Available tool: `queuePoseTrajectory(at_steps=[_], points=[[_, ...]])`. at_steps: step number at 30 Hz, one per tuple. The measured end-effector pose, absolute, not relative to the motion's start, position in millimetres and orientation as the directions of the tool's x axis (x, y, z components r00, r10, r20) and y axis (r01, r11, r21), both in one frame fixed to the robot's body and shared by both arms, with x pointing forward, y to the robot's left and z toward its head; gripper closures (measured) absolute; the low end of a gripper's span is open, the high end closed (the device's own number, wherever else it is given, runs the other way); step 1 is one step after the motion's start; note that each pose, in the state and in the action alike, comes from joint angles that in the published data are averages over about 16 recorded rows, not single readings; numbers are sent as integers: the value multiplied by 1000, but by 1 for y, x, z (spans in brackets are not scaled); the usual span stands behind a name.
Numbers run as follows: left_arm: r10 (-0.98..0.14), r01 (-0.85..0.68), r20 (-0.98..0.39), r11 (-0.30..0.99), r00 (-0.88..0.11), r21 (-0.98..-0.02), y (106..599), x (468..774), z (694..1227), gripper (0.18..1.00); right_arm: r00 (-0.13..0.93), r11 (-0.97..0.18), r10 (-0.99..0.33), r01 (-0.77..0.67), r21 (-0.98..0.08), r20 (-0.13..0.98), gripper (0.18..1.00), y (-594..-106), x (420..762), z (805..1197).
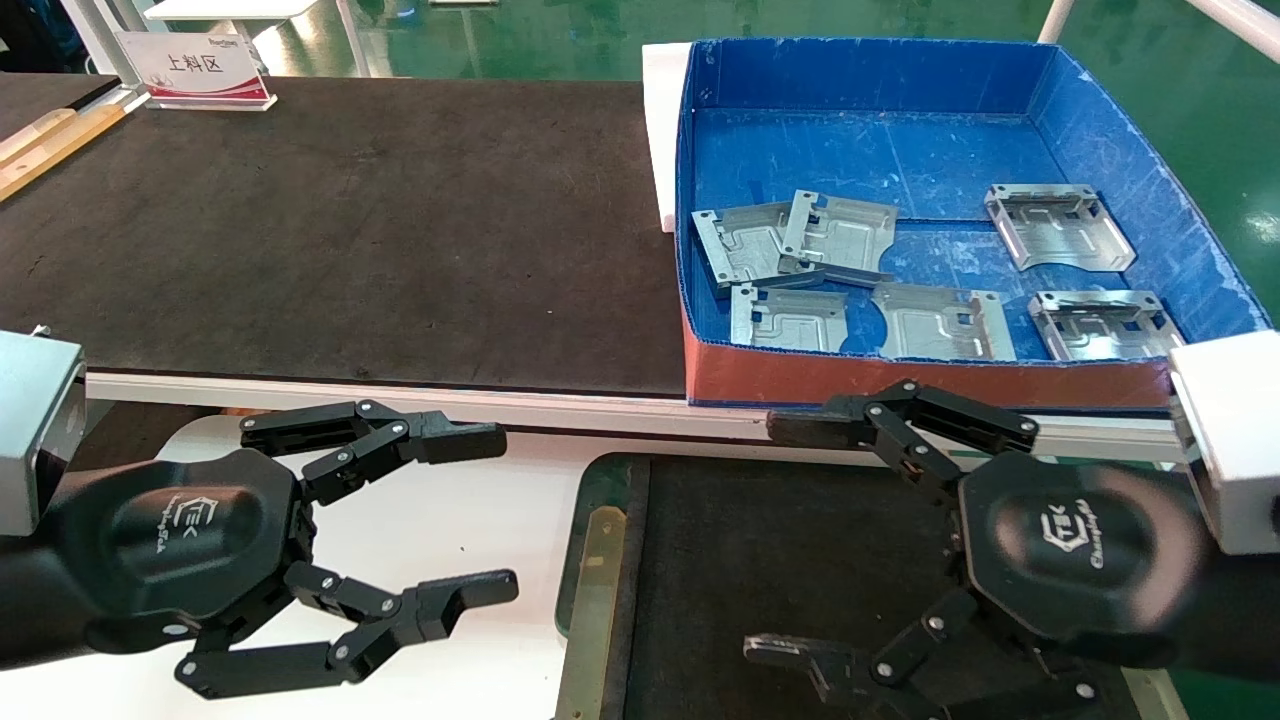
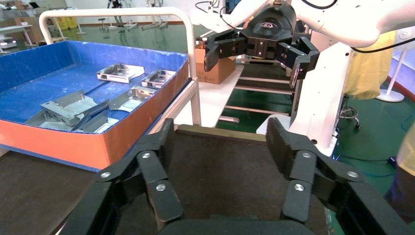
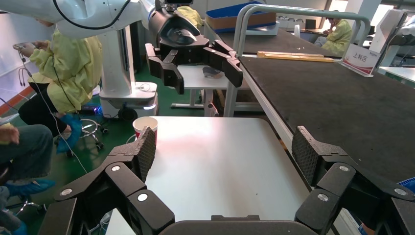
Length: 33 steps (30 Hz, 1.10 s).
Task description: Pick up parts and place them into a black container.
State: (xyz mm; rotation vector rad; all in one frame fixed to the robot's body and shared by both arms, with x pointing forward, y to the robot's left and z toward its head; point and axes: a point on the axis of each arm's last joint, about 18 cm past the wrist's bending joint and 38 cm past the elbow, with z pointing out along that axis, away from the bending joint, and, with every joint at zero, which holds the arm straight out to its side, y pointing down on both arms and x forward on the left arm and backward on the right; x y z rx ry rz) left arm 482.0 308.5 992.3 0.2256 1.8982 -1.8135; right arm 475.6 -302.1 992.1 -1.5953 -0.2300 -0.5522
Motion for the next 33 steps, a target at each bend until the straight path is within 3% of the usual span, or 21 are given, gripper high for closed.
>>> queuePoseTrajectory(at_steps=[16,22,33], points=[[-218,450,-460,98,-861,-888,309,482,992,767,860,-112,-178,464,-879,478,178,-302,476,992],[-218,450,-460,98,-861,-888,309,482,992,872,860,-112,-178,464,-879,478,178,-302,476,992],[-218,450,-460,98,-861,-888,309,482,992,975,860,-112,-178,464,-879,478,178,-302,476,992]])
